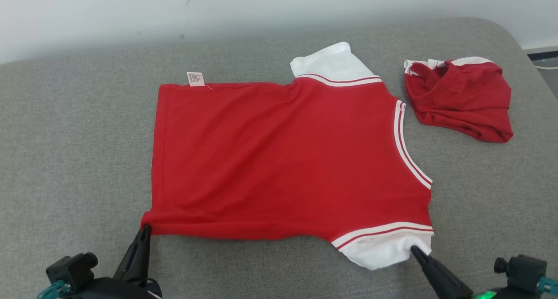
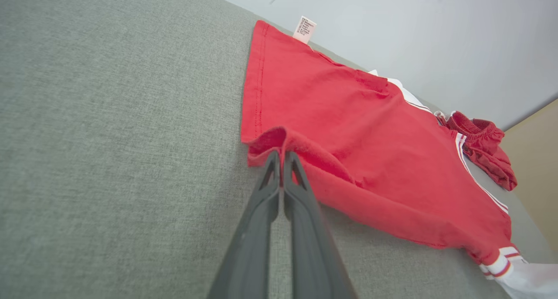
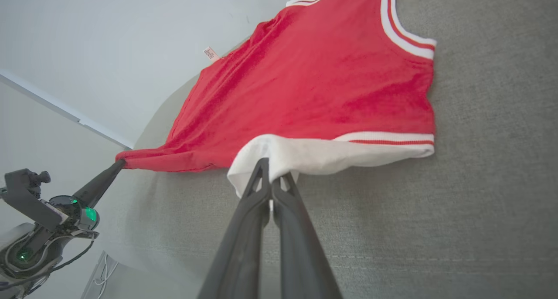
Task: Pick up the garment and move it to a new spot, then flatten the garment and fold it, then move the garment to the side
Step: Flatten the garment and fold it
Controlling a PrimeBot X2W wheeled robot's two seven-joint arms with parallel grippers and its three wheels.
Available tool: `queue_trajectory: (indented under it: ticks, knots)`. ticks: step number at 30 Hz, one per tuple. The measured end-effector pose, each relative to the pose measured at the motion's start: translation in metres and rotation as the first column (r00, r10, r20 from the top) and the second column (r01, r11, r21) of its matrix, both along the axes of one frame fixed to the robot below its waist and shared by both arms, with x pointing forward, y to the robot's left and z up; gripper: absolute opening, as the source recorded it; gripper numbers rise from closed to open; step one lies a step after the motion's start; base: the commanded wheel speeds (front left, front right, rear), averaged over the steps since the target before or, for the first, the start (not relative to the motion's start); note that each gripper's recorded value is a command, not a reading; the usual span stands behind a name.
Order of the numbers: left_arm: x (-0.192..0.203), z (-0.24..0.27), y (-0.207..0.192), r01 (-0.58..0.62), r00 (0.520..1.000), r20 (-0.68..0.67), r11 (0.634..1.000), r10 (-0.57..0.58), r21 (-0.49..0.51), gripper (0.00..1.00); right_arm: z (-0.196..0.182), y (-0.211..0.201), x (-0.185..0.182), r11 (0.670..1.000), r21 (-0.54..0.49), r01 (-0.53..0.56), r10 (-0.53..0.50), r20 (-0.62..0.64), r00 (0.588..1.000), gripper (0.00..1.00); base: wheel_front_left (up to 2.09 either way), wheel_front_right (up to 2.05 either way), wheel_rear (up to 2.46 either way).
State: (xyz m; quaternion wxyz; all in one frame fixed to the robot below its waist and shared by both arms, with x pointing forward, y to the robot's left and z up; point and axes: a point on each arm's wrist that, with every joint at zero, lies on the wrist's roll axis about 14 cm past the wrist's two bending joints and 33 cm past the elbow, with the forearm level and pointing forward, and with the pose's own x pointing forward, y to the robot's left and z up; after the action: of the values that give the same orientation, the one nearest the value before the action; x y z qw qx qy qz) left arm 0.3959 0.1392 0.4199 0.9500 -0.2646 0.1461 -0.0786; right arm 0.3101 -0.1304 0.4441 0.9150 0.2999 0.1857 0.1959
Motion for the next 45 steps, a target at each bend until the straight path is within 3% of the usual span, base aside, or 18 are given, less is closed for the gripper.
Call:
queue_trajectory:
  ticks: [6, 15, 26, 36, 45]
  knots:
    - [0.003, 0.006, -0.005, 0.013, 1.000, 0.007, 1.000, -0.013, -0.021, 0.00, 0.024, -0.018, 0.026, 0.995, 0.051, 0.083, -0.086, 0.064, 0.994, 0.00, 0.00, 0.00, 0.00]
    - [0.006, 0.011, 0.000, -0.001, 1.000, 0.015, 0.999, 0.001, -0.041, 0.00, 0.027, -0.039, 0.039, 0.977, 0.103, 0.188, -0.194, 0.052, 0.980, 0.00, 0.00, 0.00, 0.00]
    - [0.017, 0.024, -0.011, 0.018, 0.999, 0.038, 0.993, -0.013, -0.116, 0.00, 0.040, -0.040, 0.062, 0.954, 0.177, 0.243, -0.261, 0.086, 0.961, 0.00, 0.00, 0.00, 0.00]
    - [0.060, 0.041, -0.027, 0.032, 0.996, 0.091, 0.985, -0.017, -0.169, 0.00, 0.043, -0.053, 0.108, 0.950, 0.131, 0.283, -0.300, 0.146, 0.943, 0.00, 0.00, 0.00, 0.00]
    - [0.074, 0.020, -0.029, 0.013, 0.999, 0.036, 0.985, -0.007, -0.170, 0.00, 0.027, -0.052, 0.131, 0.955, 0.079, 0.287, -0.295, 0.130, 0.947, 0.00, 0.00, 0.00, 0.00]
